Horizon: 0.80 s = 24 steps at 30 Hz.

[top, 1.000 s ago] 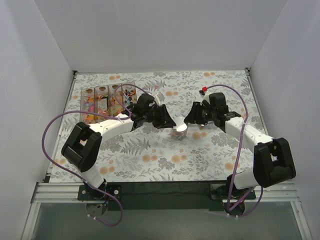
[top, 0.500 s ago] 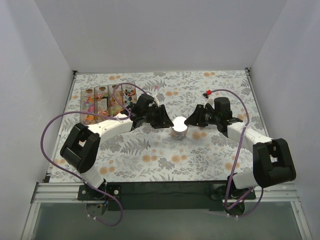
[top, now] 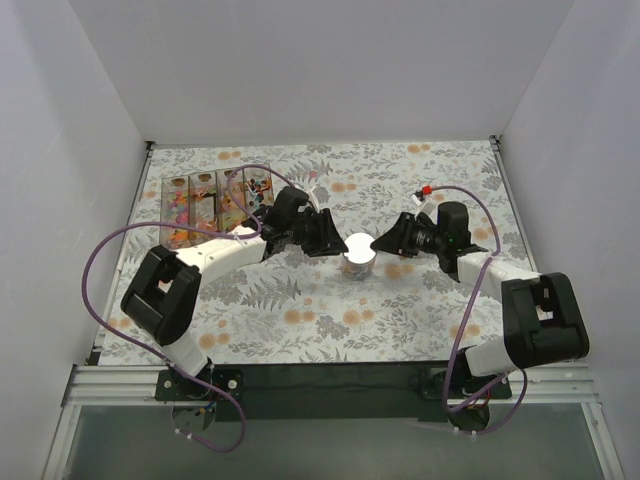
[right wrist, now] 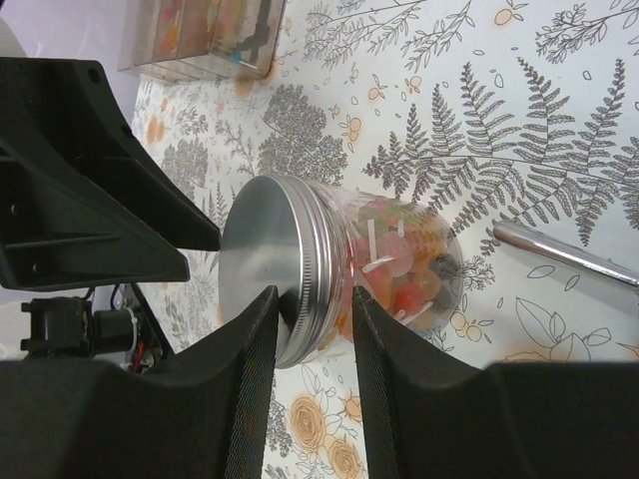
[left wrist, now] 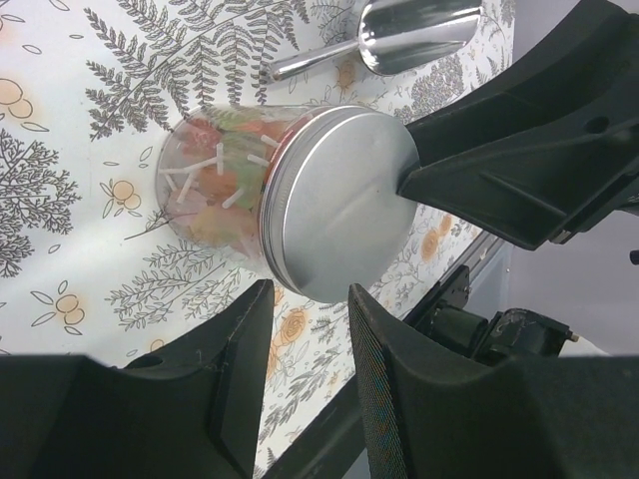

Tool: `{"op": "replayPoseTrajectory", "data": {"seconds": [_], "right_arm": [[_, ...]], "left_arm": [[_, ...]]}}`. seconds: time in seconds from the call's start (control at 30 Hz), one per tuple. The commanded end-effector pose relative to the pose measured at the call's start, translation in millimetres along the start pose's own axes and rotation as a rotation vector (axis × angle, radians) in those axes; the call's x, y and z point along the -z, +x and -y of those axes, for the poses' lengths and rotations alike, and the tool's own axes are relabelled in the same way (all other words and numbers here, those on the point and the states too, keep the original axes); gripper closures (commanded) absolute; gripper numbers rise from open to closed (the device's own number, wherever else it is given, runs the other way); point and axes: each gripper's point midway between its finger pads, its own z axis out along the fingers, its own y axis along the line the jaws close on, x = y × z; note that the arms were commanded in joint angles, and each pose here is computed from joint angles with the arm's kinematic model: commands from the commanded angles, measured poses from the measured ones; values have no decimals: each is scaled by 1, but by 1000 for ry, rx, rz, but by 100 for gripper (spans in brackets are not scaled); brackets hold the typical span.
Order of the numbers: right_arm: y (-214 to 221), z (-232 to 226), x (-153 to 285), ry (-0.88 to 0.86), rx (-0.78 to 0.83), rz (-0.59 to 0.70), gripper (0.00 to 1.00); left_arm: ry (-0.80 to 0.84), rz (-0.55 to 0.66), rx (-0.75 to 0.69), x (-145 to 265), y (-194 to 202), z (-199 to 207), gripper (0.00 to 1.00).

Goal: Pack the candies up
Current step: Close the bottle lid on the packing bottle.

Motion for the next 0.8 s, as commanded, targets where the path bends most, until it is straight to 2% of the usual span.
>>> {"op": "replayPoseTrajectory", "data": {"seconds": [0.0,0.43,0.77], "right_arm": [[33,25,-3,46,-79,-69,60],[54,37,-4,13,-174,-105,61],[8,8,2,-30,-56,-10,53]], "left_arm": [[31,7,-14,-1,-8,14,65],[-6,-10,-1,-14,-4,0,66],[0,6,-14,-8,-7,5,66]]}}
